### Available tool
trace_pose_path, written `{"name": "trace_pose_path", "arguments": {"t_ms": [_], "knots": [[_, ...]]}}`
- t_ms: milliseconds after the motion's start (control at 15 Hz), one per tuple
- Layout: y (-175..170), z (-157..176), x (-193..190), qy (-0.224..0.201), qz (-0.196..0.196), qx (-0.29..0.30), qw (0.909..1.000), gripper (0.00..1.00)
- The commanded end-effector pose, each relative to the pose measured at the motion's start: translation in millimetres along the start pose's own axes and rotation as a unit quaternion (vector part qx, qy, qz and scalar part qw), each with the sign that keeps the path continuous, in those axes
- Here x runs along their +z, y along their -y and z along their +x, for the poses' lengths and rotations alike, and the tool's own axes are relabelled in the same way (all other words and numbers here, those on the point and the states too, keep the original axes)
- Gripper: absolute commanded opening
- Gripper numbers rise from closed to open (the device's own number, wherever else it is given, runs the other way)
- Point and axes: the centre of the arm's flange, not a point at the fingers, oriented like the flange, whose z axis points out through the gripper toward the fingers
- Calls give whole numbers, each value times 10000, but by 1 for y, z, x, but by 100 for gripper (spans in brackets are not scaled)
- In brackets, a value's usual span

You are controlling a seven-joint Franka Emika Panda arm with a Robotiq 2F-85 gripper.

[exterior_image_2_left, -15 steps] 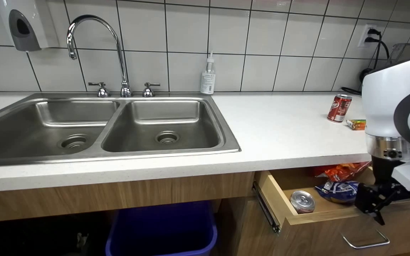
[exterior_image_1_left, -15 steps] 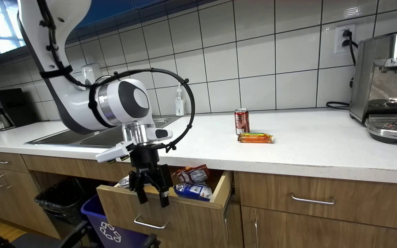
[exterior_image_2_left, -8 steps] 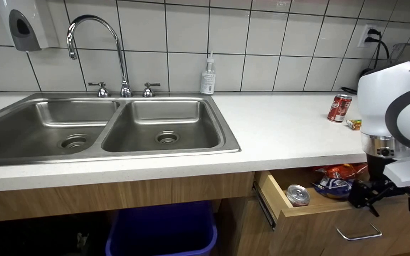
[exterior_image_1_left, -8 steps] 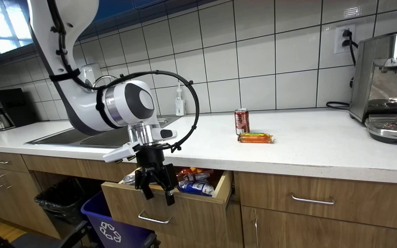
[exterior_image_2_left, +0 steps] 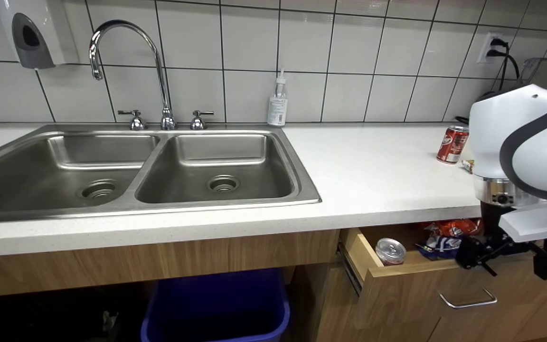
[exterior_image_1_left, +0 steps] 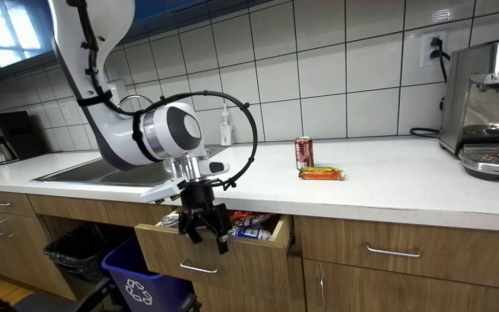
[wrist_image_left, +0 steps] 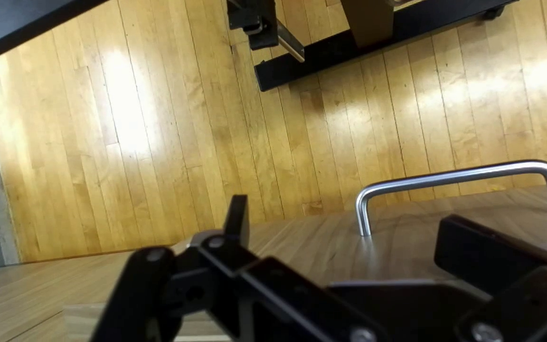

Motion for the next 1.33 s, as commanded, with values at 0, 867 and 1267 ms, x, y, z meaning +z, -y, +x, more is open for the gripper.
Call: {"name": "trace_pose_path", "arguments": {"t_ms": [0, 867, 1267], "knots": [[-1, 25, 3, -117, -21, 82, 9999, 100], [-8, 67, -3, -197, 50, 75, 9998, 100], [-10, 86, -8, -242, 110, -24, 9996, 100]]}}
